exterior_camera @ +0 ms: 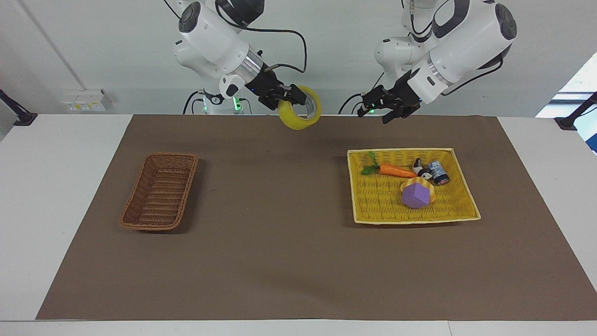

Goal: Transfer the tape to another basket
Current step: 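Carry the tape with the right gripper into the brown wicker basket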

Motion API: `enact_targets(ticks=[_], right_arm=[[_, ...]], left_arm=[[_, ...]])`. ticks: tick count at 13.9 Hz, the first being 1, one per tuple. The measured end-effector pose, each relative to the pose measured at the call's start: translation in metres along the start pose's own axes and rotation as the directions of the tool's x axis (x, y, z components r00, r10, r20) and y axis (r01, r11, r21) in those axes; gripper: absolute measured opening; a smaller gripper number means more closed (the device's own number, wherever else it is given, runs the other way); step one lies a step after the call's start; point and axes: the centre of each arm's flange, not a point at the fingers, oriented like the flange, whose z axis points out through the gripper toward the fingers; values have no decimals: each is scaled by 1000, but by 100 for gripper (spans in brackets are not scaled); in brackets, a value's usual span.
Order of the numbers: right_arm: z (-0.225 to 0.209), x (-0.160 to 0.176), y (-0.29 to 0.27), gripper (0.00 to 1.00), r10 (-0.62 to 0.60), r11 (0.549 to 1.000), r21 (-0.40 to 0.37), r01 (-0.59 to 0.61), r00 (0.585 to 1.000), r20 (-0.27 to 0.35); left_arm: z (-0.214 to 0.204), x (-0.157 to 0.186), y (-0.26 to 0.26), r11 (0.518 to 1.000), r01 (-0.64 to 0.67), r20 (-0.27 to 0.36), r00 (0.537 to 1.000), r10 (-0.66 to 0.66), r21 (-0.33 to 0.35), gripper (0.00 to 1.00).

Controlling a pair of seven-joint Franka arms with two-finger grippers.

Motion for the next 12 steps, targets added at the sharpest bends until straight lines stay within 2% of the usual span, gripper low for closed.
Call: enact_targets(ticks=[2, 5, 9, 12], right_arm=[[-32, 19, 25, 0, -79, 997, 6, 79, 997, -2], [-79, 42, 64, 0, -152, 988, 20, 153, 988, -20], [-134, 65, 128, 0, -227, 973, 37, 229, 972, -60], [-171, 78, 178, 0, -246, 967, 41, 253, 961, -127]], left_arm=[[-13, 10, -26, 991, 22, -61, 998, -14, 131, 100], [-33, 19, -51, 965, 20, -127, 992, 14, 261, 100], [-78, 26, -83, 951, 26, -184, 982, 32, 307, 100], [-90, 34, -115, 937, 7, -165, 985, 54, 350, 100]])
